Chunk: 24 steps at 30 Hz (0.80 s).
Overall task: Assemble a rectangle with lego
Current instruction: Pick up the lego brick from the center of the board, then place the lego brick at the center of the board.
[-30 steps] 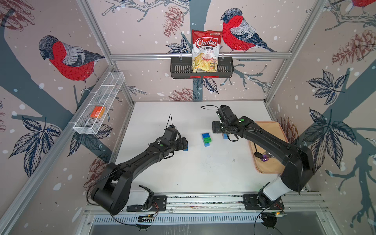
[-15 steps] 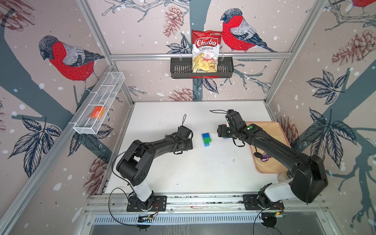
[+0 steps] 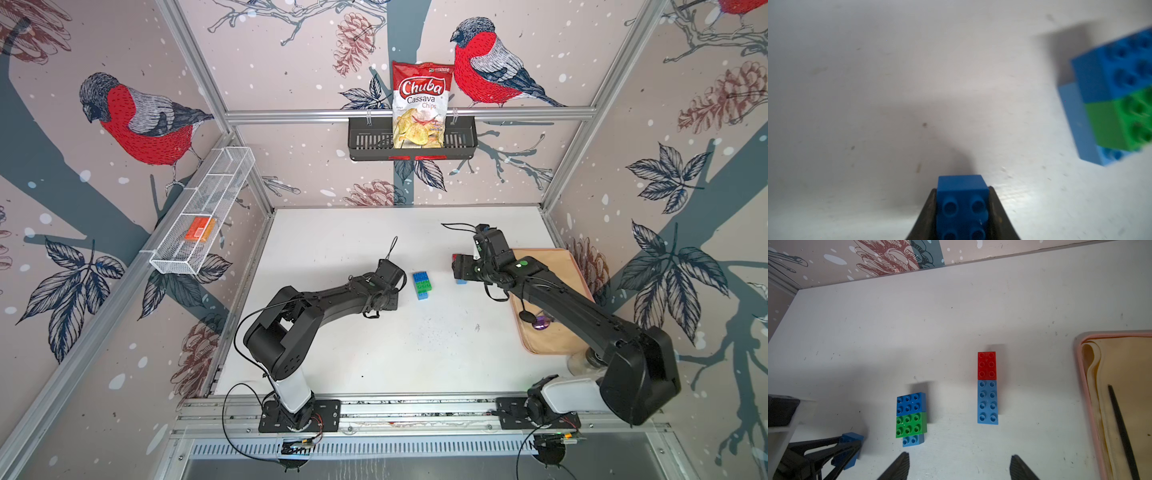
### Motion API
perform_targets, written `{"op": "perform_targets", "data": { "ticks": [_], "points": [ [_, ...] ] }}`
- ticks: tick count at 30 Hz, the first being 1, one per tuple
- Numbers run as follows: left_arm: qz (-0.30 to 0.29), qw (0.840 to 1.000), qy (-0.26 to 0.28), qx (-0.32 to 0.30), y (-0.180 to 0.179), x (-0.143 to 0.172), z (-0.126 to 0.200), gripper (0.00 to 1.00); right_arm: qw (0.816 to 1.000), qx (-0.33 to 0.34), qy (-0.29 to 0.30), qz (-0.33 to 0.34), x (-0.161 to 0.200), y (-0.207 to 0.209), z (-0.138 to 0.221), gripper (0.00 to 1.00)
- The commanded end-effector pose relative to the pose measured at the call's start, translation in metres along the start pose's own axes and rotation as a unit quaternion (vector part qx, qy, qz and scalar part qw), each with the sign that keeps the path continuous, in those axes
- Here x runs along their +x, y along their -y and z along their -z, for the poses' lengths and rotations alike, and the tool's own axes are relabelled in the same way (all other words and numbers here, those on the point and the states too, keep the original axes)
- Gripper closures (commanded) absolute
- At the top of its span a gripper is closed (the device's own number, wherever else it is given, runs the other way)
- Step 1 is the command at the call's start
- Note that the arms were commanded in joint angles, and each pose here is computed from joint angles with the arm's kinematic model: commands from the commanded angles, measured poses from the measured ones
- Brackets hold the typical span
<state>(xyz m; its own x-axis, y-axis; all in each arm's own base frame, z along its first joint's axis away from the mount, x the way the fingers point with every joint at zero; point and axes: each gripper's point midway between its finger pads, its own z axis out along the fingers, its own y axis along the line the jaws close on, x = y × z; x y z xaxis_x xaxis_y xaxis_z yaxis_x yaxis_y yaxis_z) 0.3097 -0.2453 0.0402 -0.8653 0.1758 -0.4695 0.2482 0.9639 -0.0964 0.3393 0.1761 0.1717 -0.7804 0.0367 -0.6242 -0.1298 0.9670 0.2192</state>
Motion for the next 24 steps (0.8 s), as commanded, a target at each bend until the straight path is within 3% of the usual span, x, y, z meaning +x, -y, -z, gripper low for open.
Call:
{"op": "perform_targets", "data": {
  "ticks": [1,4,6,8,14,20,24],
  "points": [
    [-0.169,0.983,0.012,0.072,0.059,0.003,0.016,0.79,0.998,0.040,0.023,-0.036,-0.010,0.022,0.009,0.20],
    [-0.304,0.946,0.007,0.114,0.103,0.026,0.024,0.78,0.993,0.072,0.046,-0.084,-0.015,0.051,0.022,0.20],
    [-0.358,0.924,-0.002,0.133,0.120,0.042,0.023,0.78,0.989,0.081,0.053,-0.113,-0.013,0.067,0.026,0.21],
    [-0.382,0.913,-0.013,0.146,0.127,0.051,0.018,0.78,0.985,0.080,0.073,-0.136,-0.015,0.077,0.039,0.20],
    [-0.409,0.901,-0.017,0.142,0.131,0.054,0.005,0.73,0.977,0.093,0.092,-0.167,-0.012,0.095,0.054,0.20],
    [-0.422,0.896,-0.014,0.139,0.127,0.055,0.009,0.44,0.981,0.087,0.081,-0.156,-0.010,0.094,0.055,0.18],
    [-0.414,0.899,0.015,0.140,0.124,0.048,0.025,0.32,0.987,0.061,0.060,-0.136,-0.008,0.082,0.051,0.17]
  ]
}}
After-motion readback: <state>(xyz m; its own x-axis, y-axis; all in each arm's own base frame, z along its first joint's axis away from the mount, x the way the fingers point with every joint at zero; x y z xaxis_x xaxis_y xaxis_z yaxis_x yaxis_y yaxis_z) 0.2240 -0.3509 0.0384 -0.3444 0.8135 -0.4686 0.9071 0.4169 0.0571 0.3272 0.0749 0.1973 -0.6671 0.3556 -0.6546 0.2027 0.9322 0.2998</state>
